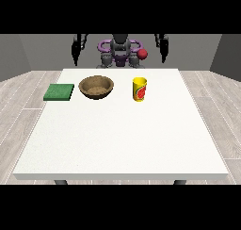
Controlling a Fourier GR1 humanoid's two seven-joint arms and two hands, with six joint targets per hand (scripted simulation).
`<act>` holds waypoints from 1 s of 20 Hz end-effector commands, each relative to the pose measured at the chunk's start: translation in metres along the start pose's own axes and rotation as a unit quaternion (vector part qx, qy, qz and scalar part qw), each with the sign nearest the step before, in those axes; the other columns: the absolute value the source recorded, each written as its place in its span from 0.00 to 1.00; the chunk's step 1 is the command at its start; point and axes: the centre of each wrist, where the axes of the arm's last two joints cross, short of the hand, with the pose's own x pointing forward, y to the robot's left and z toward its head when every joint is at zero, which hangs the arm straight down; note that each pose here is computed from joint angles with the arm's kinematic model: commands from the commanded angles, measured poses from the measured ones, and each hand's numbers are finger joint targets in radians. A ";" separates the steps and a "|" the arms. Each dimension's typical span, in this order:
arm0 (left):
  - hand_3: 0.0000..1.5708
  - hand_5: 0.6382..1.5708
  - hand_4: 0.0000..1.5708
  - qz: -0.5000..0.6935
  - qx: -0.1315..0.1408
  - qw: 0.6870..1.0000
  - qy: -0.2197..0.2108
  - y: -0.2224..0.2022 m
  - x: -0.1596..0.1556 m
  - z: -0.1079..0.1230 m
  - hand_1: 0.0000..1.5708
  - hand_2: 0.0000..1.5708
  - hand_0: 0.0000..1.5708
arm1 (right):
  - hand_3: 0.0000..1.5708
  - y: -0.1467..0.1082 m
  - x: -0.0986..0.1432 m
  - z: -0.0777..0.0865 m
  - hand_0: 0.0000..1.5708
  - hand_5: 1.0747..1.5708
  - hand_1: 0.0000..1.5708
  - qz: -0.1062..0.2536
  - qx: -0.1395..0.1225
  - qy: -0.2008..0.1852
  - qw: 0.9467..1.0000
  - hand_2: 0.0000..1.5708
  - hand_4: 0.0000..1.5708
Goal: Pick the cup and pour the ball into the bowl, then pick the bowl and place it on the pad
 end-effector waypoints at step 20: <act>0.00 0.82 0.00 0.077 0.045 0.984 -0.155 0.004 0.038 -0.055 0.00 0.00 0.00 | 0.00 -0.035 0.030 -0.036 0.00 1.00 0.00 -0.106 0.000 -0.143 0.984 0.00 0.00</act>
